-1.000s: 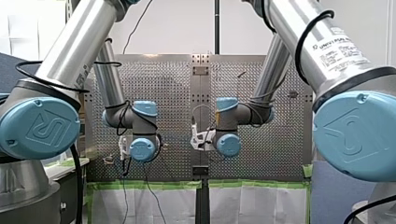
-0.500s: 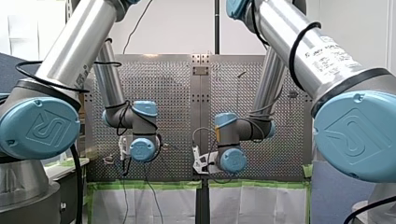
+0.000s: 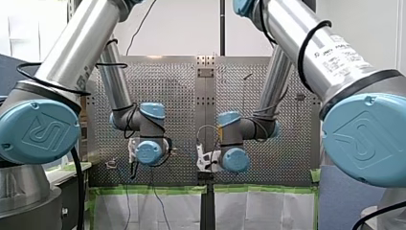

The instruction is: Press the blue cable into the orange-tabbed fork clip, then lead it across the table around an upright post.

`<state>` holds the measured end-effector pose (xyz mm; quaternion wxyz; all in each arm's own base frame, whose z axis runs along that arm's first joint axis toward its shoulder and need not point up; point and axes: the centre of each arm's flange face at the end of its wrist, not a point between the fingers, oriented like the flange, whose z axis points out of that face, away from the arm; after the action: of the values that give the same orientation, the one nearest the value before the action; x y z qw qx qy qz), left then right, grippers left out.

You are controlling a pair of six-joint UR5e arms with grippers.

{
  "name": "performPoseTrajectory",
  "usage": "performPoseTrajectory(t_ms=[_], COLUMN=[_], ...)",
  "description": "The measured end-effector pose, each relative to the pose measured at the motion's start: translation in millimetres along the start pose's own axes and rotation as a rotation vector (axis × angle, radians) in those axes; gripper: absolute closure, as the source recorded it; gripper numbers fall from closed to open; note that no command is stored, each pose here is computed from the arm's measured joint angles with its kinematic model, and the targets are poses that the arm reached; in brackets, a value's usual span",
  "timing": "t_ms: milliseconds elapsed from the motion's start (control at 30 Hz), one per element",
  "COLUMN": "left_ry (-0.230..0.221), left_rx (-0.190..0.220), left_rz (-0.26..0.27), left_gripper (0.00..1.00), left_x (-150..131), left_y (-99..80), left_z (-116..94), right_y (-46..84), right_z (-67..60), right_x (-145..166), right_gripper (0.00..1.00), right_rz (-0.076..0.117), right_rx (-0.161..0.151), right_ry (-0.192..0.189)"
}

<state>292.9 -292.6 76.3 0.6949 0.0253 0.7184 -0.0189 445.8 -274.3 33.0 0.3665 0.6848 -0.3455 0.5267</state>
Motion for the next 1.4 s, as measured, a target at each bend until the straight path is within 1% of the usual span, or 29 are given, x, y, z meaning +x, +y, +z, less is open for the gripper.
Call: performPoseTrajectory(t_ms=[67, 100, 167, 233, 300, 367, 433, 500, 600, 700, 800, 967, 1200, 1400], left_ry=[-0.007, -0.01, -0.012, -0.013, -0.013, -0.018, -0.03, -0.047, -0.069, -0.067, -0.054, -0.033, -0.027, -0.028], left_rx=[0.021, 0.034, 0.05, 0.066, 0.072, 0.063, 0.043, 0.018, -0.018, -0.044, -0.058, -0.075, -0.093, -0.112], left_rz=[-0.011, -0.018, -0.031, -0.046, -0.061, -0.079, -0.105, -0.136, -0.177, -0.204, -0.216, -0.222, -0.214, -0.207], left_gripper=[1.0, 1.0, 1.0, 1.0, 1.0, 1.0, 1.0, 1.0, 1.0, 1.0, 1.0, 1.0, 1.0, 1.0], left_x=[-7.9, -12.4, -18.6, -24.8, -30.2, -35.8, -43.2, -51.4, -61.3, -57.6, -46.8, -27.4, -2.4, 15.1], left_y=[-4.8, -6.8, -8.7, -10.1, -9.9, -7.9, -4.3, 0.2, 6.5, 12.1, 17.6, 26.3, 31.7, 41.5], left_z=[3.0, 4.0, 4.9, 5.2, 5.4, 6.4, 8.0, 9.4, 10.7, 9.4, 6.5, 1.9, 5.2, 15.2], right_y=[-0.3, -0.3, -0.2, -0.1, 0.2, 0.6, 1.5, 2.4, 3.7, 5.2, 6.0, 6.2, 2.5, 1.7], right_z=[1.2, 1.3, 1.0, -0.2, -0.5, 0.1, 1.0, 1.0, -0.1, -1.9, -2.9, -3.1, 0.3, 7.0], right_x=[9.5, 15.4, 24.4, 33.9, 43.9, 53.3, 64.1, 74.6, 88.7, 102.5, 108.0, 109.4, 86.4, 65.1], right_gripper=[1.0, 1.0, 1.0, 1.0, 1.0, 1.0, 1.0, 1.0, 1.0, 1.0, 1.0, 1.0, 1.0, 1.0], right_rz=[0.015, 0.026, 0.045, 0.069, 0.091, 0.106, 0.123, 0.14, 0.161, 0.176, 0.188, 0.194, 0.187, 0.189], right_rx=[-0.008, -0.007, 0.0, 0.011, 0.021, 0.029, 0.037, 0.045, 0.052, 0.055, 0.057, 0.058, 0.066, 0.058], right_ry=[0.01, 0.015, 0.023, 0.035, 0.054, 0.075, 0.102, 0.125, 0.149, 0.173, 0.182, 0.184, 0.148, 0.139])
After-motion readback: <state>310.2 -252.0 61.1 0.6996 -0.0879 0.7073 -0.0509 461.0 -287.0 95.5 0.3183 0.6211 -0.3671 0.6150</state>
